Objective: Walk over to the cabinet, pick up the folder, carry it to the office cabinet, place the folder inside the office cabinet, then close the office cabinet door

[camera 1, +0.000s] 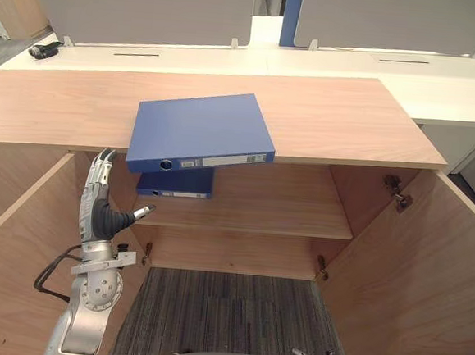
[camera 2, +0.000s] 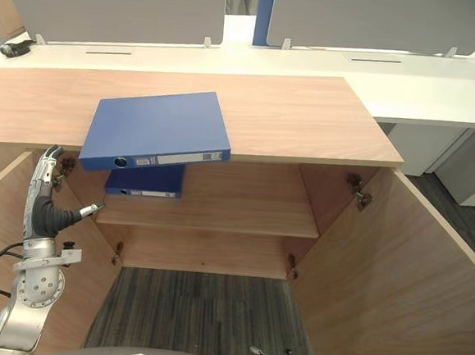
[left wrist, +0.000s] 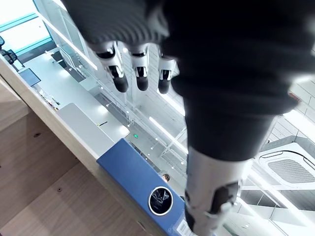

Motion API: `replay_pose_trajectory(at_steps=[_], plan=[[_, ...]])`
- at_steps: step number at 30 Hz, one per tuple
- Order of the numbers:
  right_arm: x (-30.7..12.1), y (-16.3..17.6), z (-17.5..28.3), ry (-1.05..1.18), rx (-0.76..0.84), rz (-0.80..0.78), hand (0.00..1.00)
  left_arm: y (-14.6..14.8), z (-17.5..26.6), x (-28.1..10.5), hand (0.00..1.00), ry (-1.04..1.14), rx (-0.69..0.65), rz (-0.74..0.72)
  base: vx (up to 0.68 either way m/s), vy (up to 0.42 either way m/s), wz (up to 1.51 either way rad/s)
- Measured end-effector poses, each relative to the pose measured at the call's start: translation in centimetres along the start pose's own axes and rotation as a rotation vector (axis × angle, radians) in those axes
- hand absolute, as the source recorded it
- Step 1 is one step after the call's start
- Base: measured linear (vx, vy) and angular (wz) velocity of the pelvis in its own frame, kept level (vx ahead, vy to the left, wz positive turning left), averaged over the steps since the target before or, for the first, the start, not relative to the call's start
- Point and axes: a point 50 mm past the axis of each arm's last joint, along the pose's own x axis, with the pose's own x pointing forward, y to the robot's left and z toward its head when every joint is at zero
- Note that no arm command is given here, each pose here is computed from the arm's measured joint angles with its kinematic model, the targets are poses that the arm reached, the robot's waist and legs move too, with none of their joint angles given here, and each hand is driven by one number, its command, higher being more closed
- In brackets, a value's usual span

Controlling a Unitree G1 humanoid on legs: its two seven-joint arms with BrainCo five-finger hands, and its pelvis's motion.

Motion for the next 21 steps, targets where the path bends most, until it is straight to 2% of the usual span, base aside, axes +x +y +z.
replay_pose_trajectory(at_steps=[8,12,21], plan=[[-0.1,0.4,0.1,-0.009,-0.033,0.016,0.00,0.3,-0.1,0.2,0.00,-0.026,0.041,-0.022,0.00,0.000,0.00],[0.0,0.5,0.3,-0.014,-0.034,0.018,0.00,0.4,0.0,0.7,0.00,-0.092,0.155,-0.060,0.00,0.000,0.00],[0.0,0.4,0.2,-0.014,-0.044,0.017,0.00,-0.9,0.9,2.4,0.00,-0.214,0.274,-0.120,-0.01,-0.007,0.00]])
